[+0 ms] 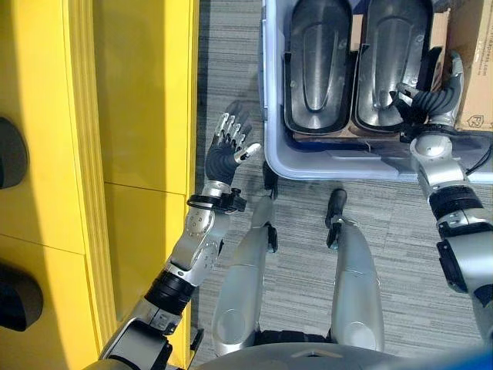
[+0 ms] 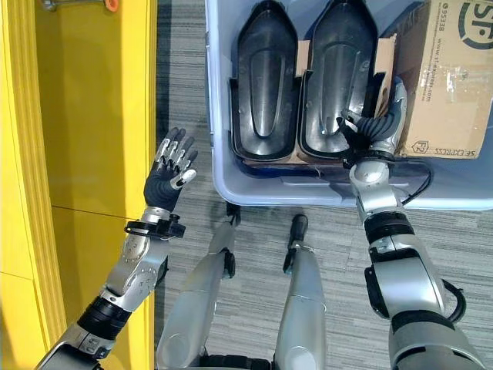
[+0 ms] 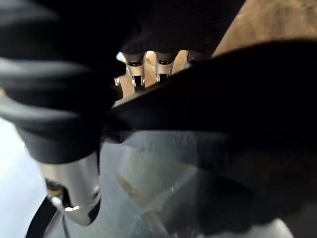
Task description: Move parts from the plastic box to the shelf.
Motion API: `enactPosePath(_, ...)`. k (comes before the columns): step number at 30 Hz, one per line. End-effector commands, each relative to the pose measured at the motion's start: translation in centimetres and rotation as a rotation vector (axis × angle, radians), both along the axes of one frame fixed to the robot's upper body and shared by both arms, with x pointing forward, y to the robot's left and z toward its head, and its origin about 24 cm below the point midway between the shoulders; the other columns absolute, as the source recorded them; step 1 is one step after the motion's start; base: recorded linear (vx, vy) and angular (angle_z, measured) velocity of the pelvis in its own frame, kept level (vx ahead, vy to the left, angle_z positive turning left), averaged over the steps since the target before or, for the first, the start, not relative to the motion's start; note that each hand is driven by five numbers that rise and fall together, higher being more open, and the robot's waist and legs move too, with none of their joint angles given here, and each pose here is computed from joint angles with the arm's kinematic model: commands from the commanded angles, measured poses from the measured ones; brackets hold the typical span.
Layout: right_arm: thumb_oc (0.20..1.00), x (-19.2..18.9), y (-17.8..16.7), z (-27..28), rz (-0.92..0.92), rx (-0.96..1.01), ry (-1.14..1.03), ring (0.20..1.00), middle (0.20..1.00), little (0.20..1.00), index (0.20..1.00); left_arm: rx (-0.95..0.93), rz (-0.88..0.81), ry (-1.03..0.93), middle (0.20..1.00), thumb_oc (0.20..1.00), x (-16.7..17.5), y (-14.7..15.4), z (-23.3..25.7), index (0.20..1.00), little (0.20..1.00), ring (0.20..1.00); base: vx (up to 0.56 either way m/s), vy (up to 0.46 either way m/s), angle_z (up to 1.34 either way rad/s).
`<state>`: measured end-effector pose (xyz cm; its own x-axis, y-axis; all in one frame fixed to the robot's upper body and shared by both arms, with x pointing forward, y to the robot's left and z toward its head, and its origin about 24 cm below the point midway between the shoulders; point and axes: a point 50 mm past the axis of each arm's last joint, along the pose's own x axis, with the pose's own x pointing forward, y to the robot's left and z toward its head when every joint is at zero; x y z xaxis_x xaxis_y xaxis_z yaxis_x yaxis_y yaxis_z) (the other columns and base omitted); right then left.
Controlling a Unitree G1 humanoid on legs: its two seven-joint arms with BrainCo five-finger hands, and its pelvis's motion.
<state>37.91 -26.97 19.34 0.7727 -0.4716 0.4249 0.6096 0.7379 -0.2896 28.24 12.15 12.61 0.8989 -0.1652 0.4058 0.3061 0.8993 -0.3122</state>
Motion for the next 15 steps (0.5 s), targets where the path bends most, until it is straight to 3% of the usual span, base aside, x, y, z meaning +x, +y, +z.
enactPosePath(1, 1.000, -0.3, -1.5, 2.4, -0.020, -0.011, -0.062, 1.000, 1.000, 1.000, 1.000, -0.042, -0.035, -0.167, 1.000, 1.000, -0.4, -0.5, 3.4, 1.000, 1.000, 1.000, 0.00, 0.000, 0.00)
enactPosePath(5, 1.000, 0.1, -2.0, 1.5, -0.040, -0.005, 0.005, 1.000, 1.000, 1.000, 1.000, -0.037, -0.040, -0.163, 1.000, 1.000, -0.4, -0.6, 3.3, 1.000, 1.000, 1.000, -0.01, 0.012, 0.02)
enactPosePath(7, 0.250, 0.2, -2.0, 0.8, -0.047, -0.031, 0.052, 0.250, 0.250, 0.250, 0.250, -0.036, -0.043, -0.160, 1.000, 1.000, -0.3, -0.6, 3.3, 1.000, 1.000, 1.000, 0.00, 0.012, 0.02)
enactPosePath(8, 0.200, 0.3, -1.9, 0.6, -0.048, -0.027, 0.057, 0.200, 0.200, 0.200, 0.200, -0.038, -0.039, -0.160, 1.000, 1.000, -0.3, -0.6, 3.3, 1.000, 1.000, 1.000, 0.00, 0.000, 0.00)
enactPosePath(15, 0.200, 0.3, -1.6, 0.2, -0.041, -0.027, 0.064, 0.200, 0.200, 0.200, 0.200, -0.044, -0.026, -0.160, 1.000, 1.000, -0.2, -0.4, 3.3, 1.000, 1.000, 1.000, 0.00, 0.000, 0.00)
